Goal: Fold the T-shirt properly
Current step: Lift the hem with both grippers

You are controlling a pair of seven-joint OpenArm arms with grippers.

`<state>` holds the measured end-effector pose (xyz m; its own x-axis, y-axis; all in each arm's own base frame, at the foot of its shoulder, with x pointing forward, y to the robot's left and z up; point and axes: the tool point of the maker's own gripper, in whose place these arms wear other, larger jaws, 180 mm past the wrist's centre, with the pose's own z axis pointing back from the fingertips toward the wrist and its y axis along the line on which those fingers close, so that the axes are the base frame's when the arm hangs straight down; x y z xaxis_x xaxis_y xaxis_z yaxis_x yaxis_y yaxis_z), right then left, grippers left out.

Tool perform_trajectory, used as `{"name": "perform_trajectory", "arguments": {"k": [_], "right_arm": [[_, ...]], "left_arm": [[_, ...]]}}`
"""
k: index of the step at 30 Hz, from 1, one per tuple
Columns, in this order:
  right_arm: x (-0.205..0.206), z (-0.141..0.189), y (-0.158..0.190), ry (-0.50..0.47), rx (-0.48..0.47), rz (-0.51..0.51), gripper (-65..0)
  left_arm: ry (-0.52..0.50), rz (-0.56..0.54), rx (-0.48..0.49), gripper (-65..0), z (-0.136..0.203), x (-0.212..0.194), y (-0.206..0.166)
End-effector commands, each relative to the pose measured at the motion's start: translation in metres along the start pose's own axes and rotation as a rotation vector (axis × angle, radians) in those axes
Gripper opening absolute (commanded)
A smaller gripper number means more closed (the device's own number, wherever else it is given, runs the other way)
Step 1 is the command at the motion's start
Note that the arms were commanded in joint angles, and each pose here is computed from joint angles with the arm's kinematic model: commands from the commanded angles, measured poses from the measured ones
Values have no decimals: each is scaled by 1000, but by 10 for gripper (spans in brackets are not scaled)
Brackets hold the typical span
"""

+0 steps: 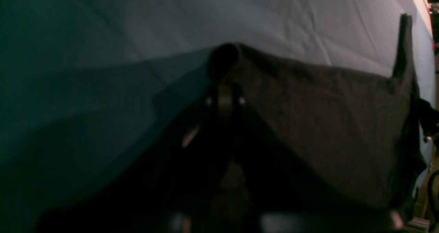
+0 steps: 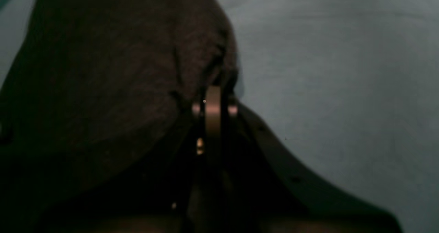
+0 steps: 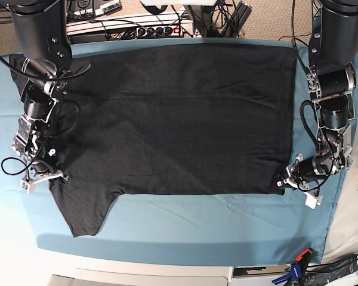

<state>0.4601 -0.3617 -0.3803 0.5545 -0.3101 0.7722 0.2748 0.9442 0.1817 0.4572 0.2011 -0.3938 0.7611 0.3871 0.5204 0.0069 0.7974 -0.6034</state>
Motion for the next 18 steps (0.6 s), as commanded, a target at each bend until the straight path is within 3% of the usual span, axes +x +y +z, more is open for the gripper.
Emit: {"name": "perform_trajectory", "arguments": {"k": [1,8,18], "right_arm": [[27,3,0,-56,4,0,-650],[29,6,-8,-53,0,9,-650],[55,32,-18,-124,109,104,-650]], "left_arm": [[-63,-19,-23,-650,7,27,-8],[-67,-7,-37,-650,7,28,-11],[-64,-2,-245,-650,14,28,-46]]}}
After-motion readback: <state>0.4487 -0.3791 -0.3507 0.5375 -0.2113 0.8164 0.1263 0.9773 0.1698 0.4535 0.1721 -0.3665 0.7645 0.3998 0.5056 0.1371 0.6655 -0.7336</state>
